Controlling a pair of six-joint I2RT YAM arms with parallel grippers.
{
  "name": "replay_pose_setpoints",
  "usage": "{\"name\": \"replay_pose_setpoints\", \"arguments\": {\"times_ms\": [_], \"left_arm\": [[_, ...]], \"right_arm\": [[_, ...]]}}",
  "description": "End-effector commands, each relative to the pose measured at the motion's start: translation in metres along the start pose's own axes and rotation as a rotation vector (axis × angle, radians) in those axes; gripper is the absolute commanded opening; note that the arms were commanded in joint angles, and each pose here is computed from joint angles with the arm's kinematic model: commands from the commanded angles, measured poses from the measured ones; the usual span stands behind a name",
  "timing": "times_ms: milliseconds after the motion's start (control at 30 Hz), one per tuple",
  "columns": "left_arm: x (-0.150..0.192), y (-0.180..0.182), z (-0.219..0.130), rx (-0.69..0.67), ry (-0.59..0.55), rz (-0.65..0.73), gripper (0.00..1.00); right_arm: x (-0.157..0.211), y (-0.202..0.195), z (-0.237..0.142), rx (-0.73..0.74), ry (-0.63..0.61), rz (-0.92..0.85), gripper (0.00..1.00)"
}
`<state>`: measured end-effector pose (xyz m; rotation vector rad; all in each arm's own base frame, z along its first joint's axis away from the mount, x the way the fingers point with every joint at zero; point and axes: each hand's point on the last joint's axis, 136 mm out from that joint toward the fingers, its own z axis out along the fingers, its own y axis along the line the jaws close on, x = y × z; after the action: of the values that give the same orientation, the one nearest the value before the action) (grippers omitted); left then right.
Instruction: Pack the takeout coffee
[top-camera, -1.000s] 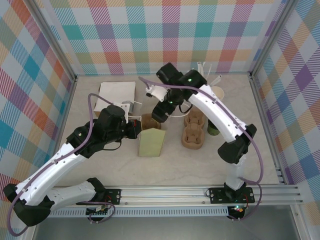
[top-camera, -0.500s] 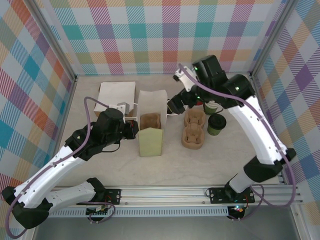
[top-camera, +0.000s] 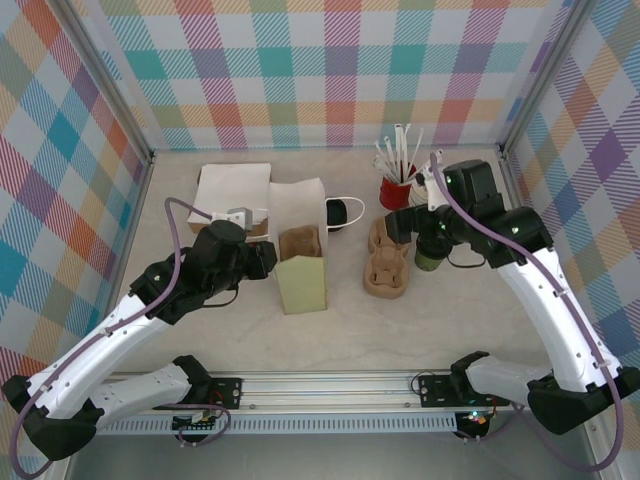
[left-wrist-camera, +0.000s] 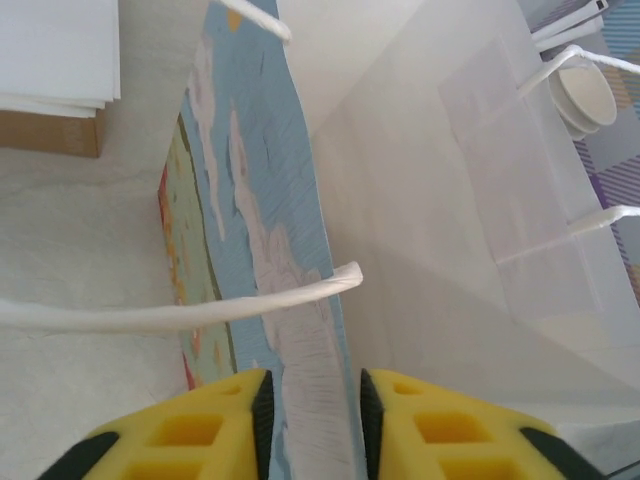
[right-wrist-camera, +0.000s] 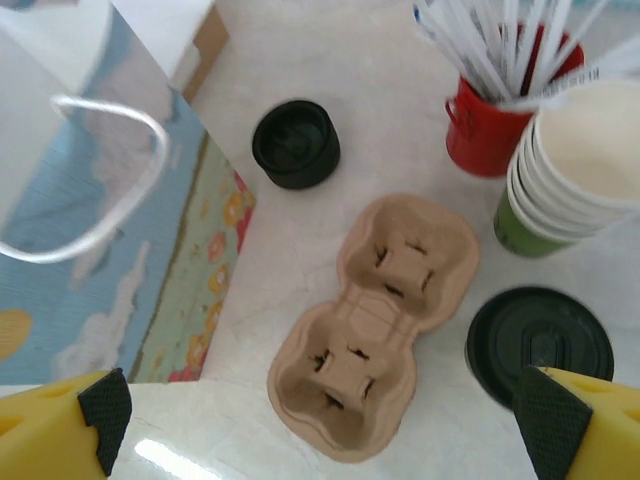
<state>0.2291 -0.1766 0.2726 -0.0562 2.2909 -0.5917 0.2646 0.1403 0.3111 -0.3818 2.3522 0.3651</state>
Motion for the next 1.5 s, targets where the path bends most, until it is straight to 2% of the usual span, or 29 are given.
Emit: {"name": "replay_pose_setpoints", "arguments": {"times_ms": [0, 200, 400, 733, 967, 1133, 1300, 1467], "left_arm": [[0.002, 0.0, -0.006, 0.001, 0.005, 0.016, 0.37], [-0.003, -0.001, -0.026, -0.005, 0.019, 0.043, 0.53], [-0.009, -0.008, -0.049, 0.042, 0.018, 0.035, 0.65], [-0.035, -0.022, -0.089, 0.062, 0.011, 0.096, 0.7], [-0.071, -0.032, -0.102, -0.008, -0.006, 0.29, 0.74], [-0.104, -0.04, -0.088, -0.051, 0.014, 0.428, 0.75], [-0.131, -0.046, -0.052, 0.016, 0.065, 0.547, 0.76], [-0.137, -0.048, -0.003, 0.109, 0.185, 0.755, 0.78]], "right_arm": [[0.017, -0.013, 0.012, 0.056, 0.019, 0.073, 1.0], [0.057, -0.029, 0.032, 0.121, 0.098, 0.101, 1.0], [0.072, -0.031, 0.044, 0.127, 0.142, 0.107, 1.0], [0.074, -0.031, 0.054, 0.126, 0.168, 0.106, 1.0], [0.083, -0.032, 0.057, 0.13, 0.201, 0.101, 1.0], [0.085, -0.031, 0.057, 0.121, 0.201, 0.107, 1.0], [0.087, -0.03, 0.056, 0.112, 0.203, 0.11, 1.0], [0.09, -0.03, 0.053, 0.113, 0.203, 0.107, 1.0]]}}
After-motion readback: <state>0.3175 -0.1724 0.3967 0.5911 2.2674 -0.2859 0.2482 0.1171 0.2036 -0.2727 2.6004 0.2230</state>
